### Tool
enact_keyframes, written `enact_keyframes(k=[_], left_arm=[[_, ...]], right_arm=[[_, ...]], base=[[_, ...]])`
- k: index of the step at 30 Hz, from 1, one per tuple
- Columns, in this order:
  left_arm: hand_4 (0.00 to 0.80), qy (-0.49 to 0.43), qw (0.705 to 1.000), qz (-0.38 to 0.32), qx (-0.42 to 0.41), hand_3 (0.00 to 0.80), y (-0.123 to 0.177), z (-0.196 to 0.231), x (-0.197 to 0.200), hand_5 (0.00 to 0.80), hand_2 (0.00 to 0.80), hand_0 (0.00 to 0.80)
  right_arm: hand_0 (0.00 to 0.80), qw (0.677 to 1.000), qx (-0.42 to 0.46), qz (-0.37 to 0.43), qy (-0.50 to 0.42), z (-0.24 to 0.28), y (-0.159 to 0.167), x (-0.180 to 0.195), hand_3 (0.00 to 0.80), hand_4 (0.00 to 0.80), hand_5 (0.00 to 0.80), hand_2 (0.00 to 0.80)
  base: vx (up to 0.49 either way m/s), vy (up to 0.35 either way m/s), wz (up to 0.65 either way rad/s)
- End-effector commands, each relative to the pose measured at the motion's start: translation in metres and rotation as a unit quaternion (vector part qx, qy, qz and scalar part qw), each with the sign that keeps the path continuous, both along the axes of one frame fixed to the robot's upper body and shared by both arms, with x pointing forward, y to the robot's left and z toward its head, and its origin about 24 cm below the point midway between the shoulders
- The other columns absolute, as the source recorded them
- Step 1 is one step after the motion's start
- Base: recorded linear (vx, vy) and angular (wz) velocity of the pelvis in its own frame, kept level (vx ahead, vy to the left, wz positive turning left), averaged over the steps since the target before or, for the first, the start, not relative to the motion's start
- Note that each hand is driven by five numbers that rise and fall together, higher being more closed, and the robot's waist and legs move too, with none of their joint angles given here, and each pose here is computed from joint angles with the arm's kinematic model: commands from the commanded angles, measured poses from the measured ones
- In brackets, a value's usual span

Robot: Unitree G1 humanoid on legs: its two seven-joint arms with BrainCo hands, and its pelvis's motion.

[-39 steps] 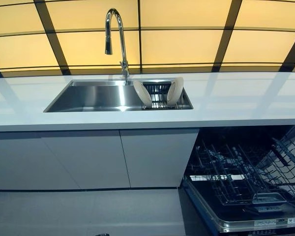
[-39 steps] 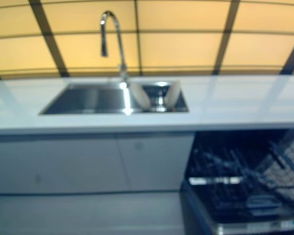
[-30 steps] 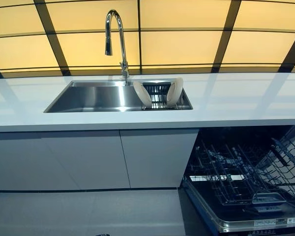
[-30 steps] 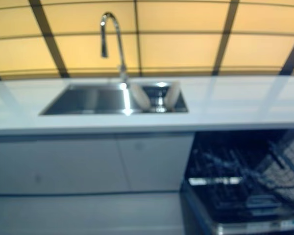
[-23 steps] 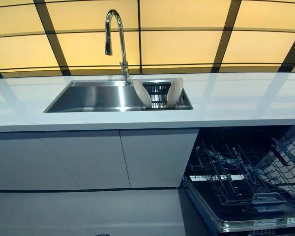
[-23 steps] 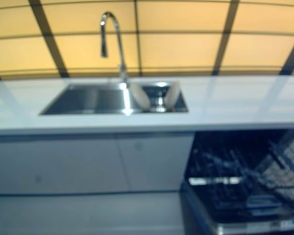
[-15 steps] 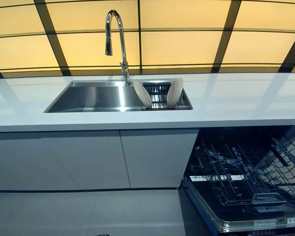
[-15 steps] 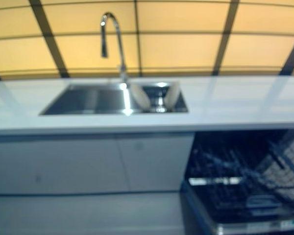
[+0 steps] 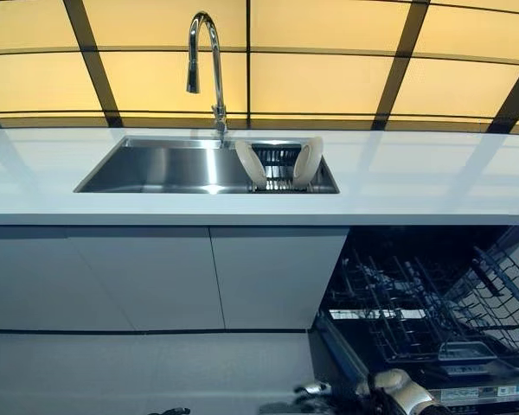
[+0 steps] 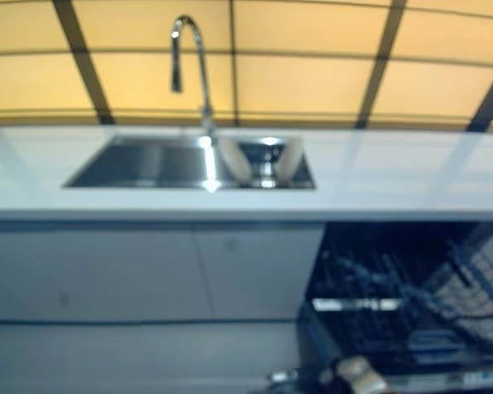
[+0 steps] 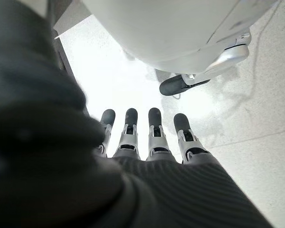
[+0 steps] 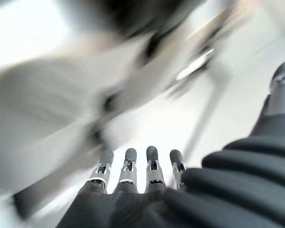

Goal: Take plates into dishwasher

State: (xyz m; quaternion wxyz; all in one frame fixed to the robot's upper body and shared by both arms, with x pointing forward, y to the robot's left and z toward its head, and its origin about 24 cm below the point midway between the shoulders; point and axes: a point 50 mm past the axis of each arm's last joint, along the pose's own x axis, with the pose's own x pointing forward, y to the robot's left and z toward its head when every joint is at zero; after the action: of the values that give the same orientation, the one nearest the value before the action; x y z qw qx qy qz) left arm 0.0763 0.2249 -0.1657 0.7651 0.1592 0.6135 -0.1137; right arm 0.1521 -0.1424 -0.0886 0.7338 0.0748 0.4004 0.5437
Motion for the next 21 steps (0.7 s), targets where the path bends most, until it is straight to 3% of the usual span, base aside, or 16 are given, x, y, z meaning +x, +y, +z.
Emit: enact_keyframes(k=[1,3,5,10,16,21], left_arm=[[0.000,0.027,0.999,-0.019,0.010,0.000,0.004,-0.002,-0.012,0.000,0.000,0.000],[0.000,0.028,0.999,-0.014,0.008,0.000,0.002,-0.004,-0.017,0.000,0.000,0.000],[0.000,0.031,0.999,-0.008,0.004,0.000,-0.003,-0.005,-0.023,0.000,0.000,0.000],[0.000,0.030,1.000,0.004,-0.006,0.000,-0.014,-0.009,-0.033,0.000,0.000,0.000],[0.000,0.030,0.999,0.008,-0.015,0.000,-0.021,-0.010,-0.036,0.000,0.000,0.000],[0.000,0.031,0.999,0.008,-0.017,0.000,-0.024,-0.010,-0.036,0.000,0.000,0.000]], right_arm=[[0.000,0.957,0.282,-0.025,-0.067,0.065,0.048,0.033,0.000,0.000,0.000,0.000],[0.000,0.925,0.368,-0.041,-0.088,0.090,0.059,0.042,0.000,0.000,0.000,0.000],[0.000,0.862,0.493,-0.073,-0.096,0.124,0.067,0.053,0.000,0.000,0.000,0.000],[0.000,0.727,0.665,-0.141,-0.095,0.173,0.069,0.070,0.000,0.000,0.000,0.000],[0.000,0.623,0.753,-0.203,-0.052,0.194,0.056,0.084,0.000,0.000,0.000,0.000],[0.000,0.569,0.771,-0.286,-0.028,0.207,0.042,0.096,0.000,0.000,0.000,0.000]], base=[[0.000,0.000,0.00],[0.000,0.000,0.00],[-0.005,0.043,-0.02],[-0.017,0.047,-0.05],[0.000,0.046,-0.03],[0.013,0.044,-0.04]])
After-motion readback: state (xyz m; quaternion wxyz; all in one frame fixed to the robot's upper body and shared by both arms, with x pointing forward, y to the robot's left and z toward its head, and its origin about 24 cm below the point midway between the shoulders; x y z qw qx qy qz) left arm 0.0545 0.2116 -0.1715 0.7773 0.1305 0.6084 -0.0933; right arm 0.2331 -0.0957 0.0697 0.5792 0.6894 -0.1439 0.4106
